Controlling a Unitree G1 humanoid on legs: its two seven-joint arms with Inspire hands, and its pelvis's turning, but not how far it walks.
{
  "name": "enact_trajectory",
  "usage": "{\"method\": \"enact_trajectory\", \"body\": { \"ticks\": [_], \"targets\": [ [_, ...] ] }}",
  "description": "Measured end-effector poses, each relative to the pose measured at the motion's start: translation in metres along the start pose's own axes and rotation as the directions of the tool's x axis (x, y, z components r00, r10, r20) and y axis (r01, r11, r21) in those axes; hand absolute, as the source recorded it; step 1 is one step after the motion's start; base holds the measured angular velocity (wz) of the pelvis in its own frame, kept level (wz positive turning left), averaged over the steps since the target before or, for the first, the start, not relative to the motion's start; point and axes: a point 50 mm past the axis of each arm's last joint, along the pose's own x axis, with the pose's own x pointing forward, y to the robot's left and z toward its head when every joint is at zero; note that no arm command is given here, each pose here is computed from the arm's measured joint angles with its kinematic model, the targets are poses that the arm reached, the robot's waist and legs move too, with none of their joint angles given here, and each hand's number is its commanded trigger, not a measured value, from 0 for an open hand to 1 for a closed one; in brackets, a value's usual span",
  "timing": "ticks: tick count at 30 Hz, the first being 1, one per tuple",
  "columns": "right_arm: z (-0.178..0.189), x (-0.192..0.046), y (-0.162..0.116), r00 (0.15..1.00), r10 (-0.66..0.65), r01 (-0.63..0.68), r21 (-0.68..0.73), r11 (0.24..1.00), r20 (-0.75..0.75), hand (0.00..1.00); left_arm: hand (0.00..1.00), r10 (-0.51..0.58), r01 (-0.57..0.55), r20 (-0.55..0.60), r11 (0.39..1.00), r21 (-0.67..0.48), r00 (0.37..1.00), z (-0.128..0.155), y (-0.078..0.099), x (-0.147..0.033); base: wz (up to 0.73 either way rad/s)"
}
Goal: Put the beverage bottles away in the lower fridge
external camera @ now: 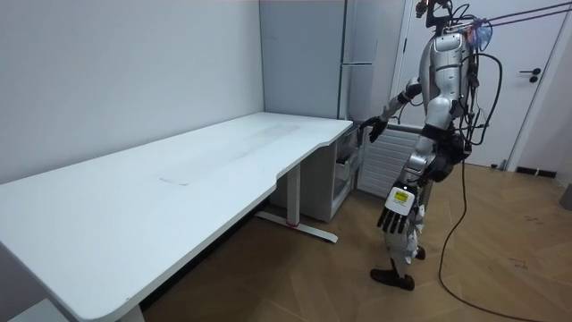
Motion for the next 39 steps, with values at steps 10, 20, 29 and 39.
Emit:
{"method": "enact_trajectory", "body": {
  "ticks": [10, 20, 29, 39],
  "targets": [
    [-0.015, 0.000, -0.006, 0.995, 0.094, -0.089, 0.106, 0.990, -0.037, 0.00, 0.00, -0.003, 0.003, 0.002, 1.000, -0.015, 1.000, -0.005, -0.002, -0.001, 0.00],
    [-0.024, 0.001, -0.010, 0.984, 0.172, -0.159, 0.211, 0.965, -0.046, 0.00, 0.00, -0.028, 0.028, -0.002, 0.999, -0.033, 1.000, -0.007, -0.001, -0.001, 0.00],
    [-0.040, 0.000, -0.006, 0.979, 0.188, -0.151, 0.347, 0.926, -0.076, 0.00, 0.00, -0.036, 0.036, -0.004, 0.998, -0.042, 0.999, -0.007, -0.002, -0.001, 0.00],
    [-0.054, 0.000, -0.008, 0.981, 0.160, -0.081, 0.516, 0.853, -0.111, 0.00, 0.00, -0.026, 0.026, 0.000, 0.998, -0.063, 1.000, -0.005, -0.006, -0.001, 0.01]
  ]
}}
